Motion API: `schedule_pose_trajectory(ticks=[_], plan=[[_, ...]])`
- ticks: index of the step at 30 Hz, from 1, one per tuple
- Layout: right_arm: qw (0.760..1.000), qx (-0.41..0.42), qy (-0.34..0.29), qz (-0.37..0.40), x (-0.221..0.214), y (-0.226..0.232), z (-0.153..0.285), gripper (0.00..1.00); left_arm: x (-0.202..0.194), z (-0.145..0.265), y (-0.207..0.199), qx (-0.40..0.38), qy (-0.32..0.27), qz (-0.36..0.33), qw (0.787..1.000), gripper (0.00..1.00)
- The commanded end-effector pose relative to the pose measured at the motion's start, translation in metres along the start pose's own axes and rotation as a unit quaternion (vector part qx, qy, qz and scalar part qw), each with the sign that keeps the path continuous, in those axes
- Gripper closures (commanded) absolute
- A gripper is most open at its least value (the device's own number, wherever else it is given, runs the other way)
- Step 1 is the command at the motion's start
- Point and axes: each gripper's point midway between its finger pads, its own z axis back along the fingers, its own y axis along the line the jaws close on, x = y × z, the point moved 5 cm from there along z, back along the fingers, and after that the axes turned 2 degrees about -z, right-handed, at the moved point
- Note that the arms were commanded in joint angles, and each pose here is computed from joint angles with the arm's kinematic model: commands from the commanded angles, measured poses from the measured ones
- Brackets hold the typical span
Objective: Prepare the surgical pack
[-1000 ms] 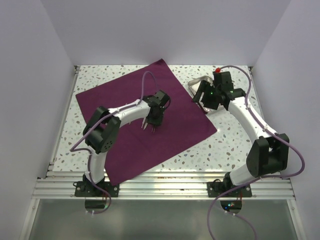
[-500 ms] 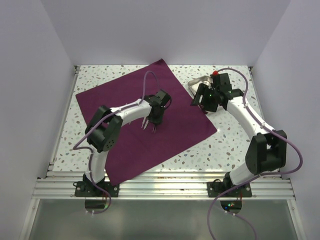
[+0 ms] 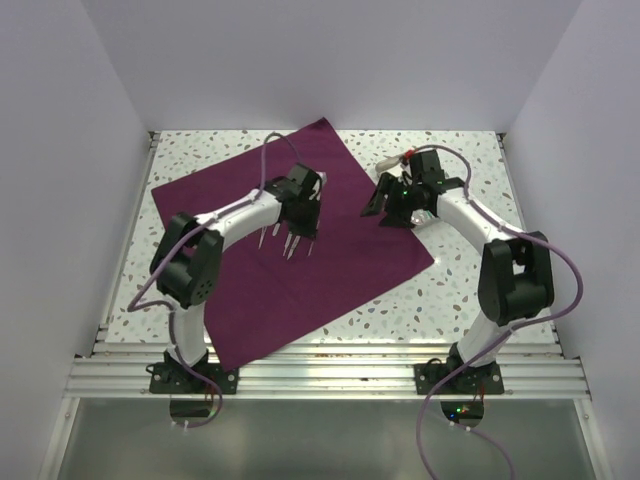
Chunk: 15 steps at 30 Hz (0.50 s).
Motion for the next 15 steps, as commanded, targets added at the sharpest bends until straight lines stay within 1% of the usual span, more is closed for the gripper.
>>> schedule_pose_trajectory(ticks=[1,2,3,5,6,7,12,15], plan=[[0.998,0.068,-0.001,-0.014,0.004,0.04,-0.006,0.36,0.03,0.051,-0.022,-0.164,-0.062,0.043,0.984,1.0],[0.997,0.07,0.001,-0.018,0.003,0.044,-0.01,0.36,0.033,0.056,-0.025,-0.186,-0.075,0.045,0.979,1.0],[0.997,0.075,0.002,-0.028,0.001,0.049,-0.016,0.35,0.033,0.059,-0.029,-0.202,-0.073,0.058,0.975,1.0],[0.995,0.088,0.012,-0.034,-0.006,0.061,-0.023,0.36,0.032,0.063,-0.036,-0.242,-0.072,0.063,0.966,1.0],[0.994,0.1,0.007,-0.04,-0.005,0.068,-0.026,0.36,0.03,0.063,-0.038,-0.255,-0.069,0.068,0.962,1.0],[0.994,0.106,0.011,-0.037,-0.01,0.075,-0.029,0.35,0.028,0.063,-0.041,-0.271,-0.059,0.081,0.957,1.0],[0.994,0.107,0.006,-0.031,-0.015,0.087,-0.037,0.37,0.024,0.063,-0.048,-0.305,-0.05,0.098,0.946,1.0],[0.994,0.099,0.013,-0.035,-0.02,0.086,-0.043,0.42,0.027,0.066,-0.05,-0.311,-0.054,0.098,0.944,1.0]])
